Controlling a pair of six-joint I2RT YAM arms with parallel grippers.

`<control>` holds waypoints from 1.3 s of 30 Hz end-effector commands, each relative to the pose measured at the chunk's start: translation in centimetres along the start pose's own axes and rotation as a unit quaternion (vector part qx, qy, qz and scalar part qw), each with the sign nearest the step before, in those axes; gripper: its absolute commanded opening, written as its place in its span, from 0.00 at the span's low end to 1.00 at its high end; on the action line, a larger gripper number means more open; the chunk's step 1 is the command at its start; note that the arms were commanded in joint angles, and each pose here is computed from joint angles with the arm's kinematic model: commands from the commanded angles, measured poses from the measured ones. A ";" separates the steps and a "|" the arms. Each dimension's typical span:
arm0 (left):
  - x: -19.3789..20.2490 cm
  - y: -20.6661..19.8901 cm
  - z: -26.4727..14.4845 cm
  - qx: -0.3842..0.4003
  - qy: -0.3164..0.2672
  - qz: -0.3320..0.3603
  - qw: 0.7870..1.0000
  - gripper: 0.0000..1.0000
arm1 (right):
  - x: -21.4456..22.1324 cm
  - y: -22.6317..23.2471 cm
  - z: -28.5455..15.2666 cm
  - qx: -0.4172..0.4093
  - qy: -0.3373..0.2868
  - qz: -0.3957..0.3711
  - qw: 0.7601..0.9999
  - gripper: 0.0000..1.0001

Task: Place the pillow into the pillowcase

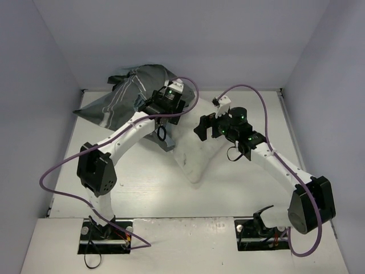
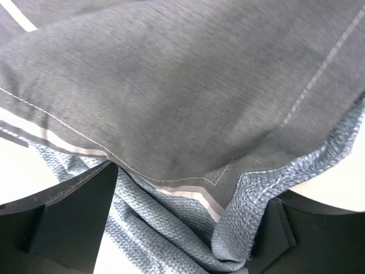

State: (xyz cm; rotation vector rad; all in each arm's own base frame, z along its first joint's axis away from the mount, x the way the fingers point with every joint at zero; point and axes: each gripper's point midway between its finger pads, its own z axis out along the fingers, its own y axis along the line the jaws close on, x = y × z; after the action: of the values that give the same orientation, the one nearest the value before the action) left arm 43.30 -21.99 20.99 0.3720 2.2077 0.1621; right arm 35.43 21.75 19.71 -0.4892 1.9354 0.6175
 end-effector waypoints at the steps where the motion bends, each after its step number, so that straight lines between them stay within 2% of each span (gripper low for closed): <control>1: -3.2 2.0 -0.3 -0.025 -0.041 -0.016 0.999 0.75 | -5.2 0.8 0.3 -0.018 -0.062 -0.047 0.997 1.00; 3: -2.8 3.0 0.5 -0.031 -0.034 -0.026 0.999 0.75 | -5.6 1.0 1.1 -0.019 -0.062 -0.068 0.996 1.00; 4: -3.1 4.3 1.1 -0.024 -0.032 -0.043 0.998 0.56 | -6.2 0.6 3.4 -0.002 -0.057 -0.117 0.991 1.00; 5: -3.2 4.4 1.1 -0.024 -0.032 -0.043 0.998 0.56 | -6.2 1.0 3.5 -0.006 -0.057 -0.119 0.991 1.00; 6: -3.5 5.2 1.2 -0.024 -0.035 -0.051 0.998 0.48 | -6.2 1.0 4.2 -0.005 -0.055 -0.128 0.990 1.00; 7: -3.5 5.6 1.3 -0.014 -0.033 -0.061 0.997 0.29 | -6.2 1.2 5.6 -0.007 -0.050 -0.141 0.989 1.00; 8: -3.7 5.4 1.2 -0.006 -0.035 -0.064 0.997 0.19 | -7.2 1.5 5.6 -0.009 -0.062 -0.148 0.987 1.00; 9: -3.9 6.0 1.0 -0.005 -0.039 -0.070 0.997 0.08 | -6.0 1.2 7.2 -0.011 -0.045 -0.150 0.988 1.00; 10: -3.9 5.9 0.9 0.002 -0.039 -0.071 0.997 0.00 | -4.4 1.0 9.1 -0.016 -0.027 -0.149 0.988 1.00; 11: -4.1 5.9 0.7 0.007 -0.041 -0.069 0.997 0.00 | -4.9 1.2 10.0 -0.020 -0.030 -0.153 0.988 1.00; 13: -3.9 5.9 0.6 0.021 -0.039 -0.067 0.997 0.00 | -1.9 1.3 13.1 -0.036 0.000 -0.146 0.989 1.00; 15: -3.9 5.1 0.2 0.062 -0.036 -0.066 0.995 0.00 | -1.6 2.1 15.1 -0.064 0.004 -0.129 0.990 1.00; 16: -3.6 4.6 0.1 0.078 -0.033 -0.064 0.994 0.00 | 1.0 1.6 16.8 -0.073 0.031 -0.115 0.990 0.99; 17: -3.7 3.6 -0.4 0.113 -0.034 -0.062 0.991 0.00 | 0.5 2.8 17.5 -0.110 0.025 -0.110 0.988 0.92; 18: -4.1 3.2 -1.1 0.133 -0.040 -0.063 0.988 0.00 | 0.6 3.1 18.2 -0.125 0.028 -0.095 0.987 0.77; 19: -4.5 2.4 -1.9 0.159 -0.045 -0.064 0.984 0.00 | 0.8 3.3 18.9 -0.136 0.030 -0.088 0.986 0.24; 20: -5.0 1.9 -2.8 0.181 -0.051 -0.071 0.980 0.00 | -0.7 4.0 18.8 -0.146 0.016 -0.087 0.985 0.00; 22: -6.6 0.3 -5.8 0.251 -0.067 -0.075 0.963 0.00 | -8.0 6.4 16.6 -0.171 -0.052 -0.091 0.980 0.00; 23: -9.1 0.2 -8.4 0.275 -0.097 -0.086 0.953 0.00 | -10.7 7.4 15.4 -0.180 -0.079 -0.098 0.976 0.00; 25: -11.0 -1.8 -12.6 0.361 -0.111 -0.090 0.922 0.00 | -18.9 10.0 10.6 -0.193 -0.165 -0.108 0.961 0.00; 26: -13.9 -2.1 -16.2 0.403 -0.141 -0.113 0.897 0.00 | -21.6 10.8 8.9 -0.196 -0.205 -0.116 0.952 0.00; 27: -14.8 -3.7 -19.7 0.474 -0.148 -0.107 0.861 0.00 | -23.4 11.2 7.0 -0.192 -0.235 -0.116 0.946 0.00; 28: -15.9 -4.2 -22.1 0.507 -0.157 -0.109 0.840 0.00 | -23.7 11.4 6.5 -0.195 -0.242 -0.102 0.945 0.00; 29: -16.7 -5.3 -24.8 0.544 -0.155 -0.118 0.816 0.00 | -23.5 11.6 6.5 -0.197 -0.243 -0.099 0.945 0.00; 30: -18.2 -5.2 -27.5 0.565 -0.189 -0.108 0.796 0.00 | -22.3 11.3 7.3 -0.192 -0.232 -0.092 0.949 0.00; 31: -18.4 -5.5 -29.1 0.591 -0.187 -0.125 0.775 0.00 | -21.3 11.5 7.6 -0.196 -0.221 -0.079 0.952 0.00; 32: -19.9 -4.6 -31.3 0.608 -0.233 -0.122 0.750 0.00 | -20.3 12.2 7.9 -0.202 -0.214 -0.074 0.953 0.00; 33: -19.2 -5.2 -30.0 0.624 -0.207 -0.139 0.741 0.00 | -19.7 12.6 7.9 -0.200 -0.214 -0.073 0.953 0.00; 34: -19.0 -5.2 -30.7 0.648 -0.187 -0.160 0.720 0.00 | -17.2 12.2 8.9 -0.187 -0.191 -0.059 0.962 0.00; 35: -19.6 -4.8 -31.7 0.658 -0.217 -0.153 0.705 0.00 | -16.3 12.7 9.2 -0.191 -0.188 -0.055 0.962 0.00; 37: -18.7 -5.8 -30.6 0.670 -0.181 -0.175 0.698 0.00 | -13.3 12.1 10.3 -0.174 -0.163 -0.036 0.971 0.00; 38: -19.1 -6.1 -32.0 0.688 -0.203 -0.163 0.678 0.00 | -12.7 12.6 10.4 -0.173 -0.160 -0.030 0.971 0.00; 39: -18.7 -6.7 -32.0 0.697 -0.189 -0.168 0.671 0.00 | -11.9 12.4 10.8 -0.165 -0.156 -0.026 0.974 0.00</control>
State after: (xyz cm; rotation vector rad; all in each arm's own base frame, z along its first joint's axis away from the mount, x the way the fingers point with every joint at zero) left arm 35.74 -31.00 44.59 0.3687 1.8482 -1.3881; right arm 42.53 34.94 32.20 -0.6033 1.5210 0.8668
